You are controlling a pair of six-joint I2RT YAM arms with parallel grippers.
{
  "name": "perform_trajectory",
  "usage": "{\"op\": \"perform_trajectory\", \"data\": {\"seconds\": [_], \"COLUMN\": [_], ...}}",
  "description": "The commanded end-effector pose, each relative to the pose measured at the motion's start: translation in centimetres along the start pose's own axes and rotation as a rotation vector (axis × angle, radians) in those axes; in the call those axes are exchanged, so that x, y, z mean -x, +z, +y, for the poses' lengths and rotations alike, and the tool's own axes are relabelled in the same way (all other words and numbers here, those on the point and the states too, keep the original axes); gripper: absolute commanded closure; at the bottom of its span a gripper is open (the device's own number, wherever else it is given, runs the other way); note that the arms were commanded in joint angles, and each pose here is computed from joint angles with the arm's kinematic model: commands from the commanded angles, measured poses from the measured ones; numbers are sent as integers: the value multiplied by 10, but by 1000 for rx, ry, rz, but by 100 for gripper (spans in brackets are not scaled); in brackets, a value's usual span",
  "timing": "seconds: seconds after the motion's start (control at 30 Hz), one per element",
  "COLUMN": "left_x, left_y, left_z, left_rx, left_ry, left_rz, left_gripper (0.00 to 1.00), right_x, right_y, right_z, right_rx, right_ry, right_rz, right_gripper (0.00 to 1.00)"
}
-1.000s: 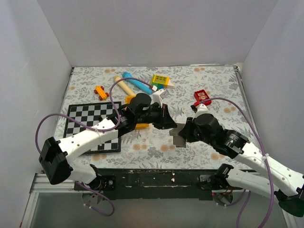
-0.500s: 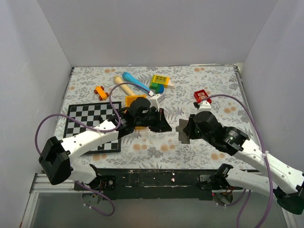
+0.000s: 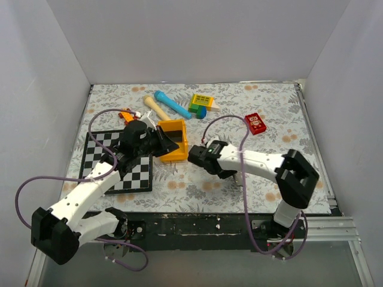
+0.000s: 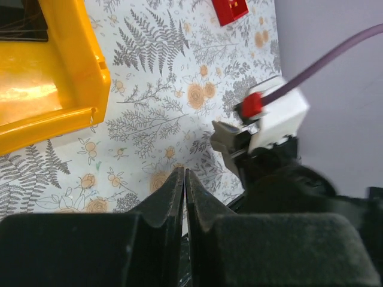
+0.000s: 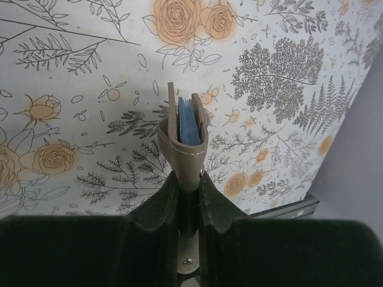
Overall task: Put the credit cards into the card holder
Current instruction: Close the card holder at the center of the board.
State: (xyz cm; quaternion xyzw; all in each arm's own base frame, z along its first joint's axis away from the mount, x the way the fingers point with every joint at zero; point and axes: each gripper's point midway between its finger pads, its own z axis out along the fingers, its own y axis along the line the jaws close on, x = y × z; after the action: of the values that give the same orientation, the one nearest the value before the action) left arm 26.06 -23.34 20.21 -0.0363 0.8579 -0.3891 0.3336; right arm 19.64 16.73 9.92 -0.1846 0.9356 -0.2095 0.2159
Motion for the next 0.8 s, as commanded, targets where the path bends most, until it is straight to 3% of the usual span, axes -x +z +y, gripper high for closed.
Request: {"op": "perform_trajectory", "data": {"seconds": [0.0, 0.03, 0.13, 0.23, 0.37, 0.6, 0.77], "left_x": [19, 19, 21, 26, 32, 30, 20], "left_y": [-19, -21, -27, -35, -44, -41, -25], "left_z": [-3, 0, 10, 19, 26, 37, 22], "left_rx": [17, 26, 56, 89, 115, 140, 96], "left_ry": [16, 13, 2, -1, 2, -13, 71], "left_rz": [-79, -82, -102, -130, -156, -146, -97], "left_gripper": [94, 93, 90, 88, 87, 86, 86], "right_x": [8, 8, 8, 7, 14, 31, 31], "right_y": [-5, -3, -3, -9, -24, -70, -64], "right_z": [-3, 7, 37, 64, 82, 96, 47], "right_rx": [-183, -181, -113, 17, 175, 521, 598], "right_ry": [-119, -142, -171, -146, -76, 80, 360], "right_rz": [-29, -31, -64, -84, -141, -315, -352], "right_gripper": [99, 99, 68, 55, 45, 41, 46]}}
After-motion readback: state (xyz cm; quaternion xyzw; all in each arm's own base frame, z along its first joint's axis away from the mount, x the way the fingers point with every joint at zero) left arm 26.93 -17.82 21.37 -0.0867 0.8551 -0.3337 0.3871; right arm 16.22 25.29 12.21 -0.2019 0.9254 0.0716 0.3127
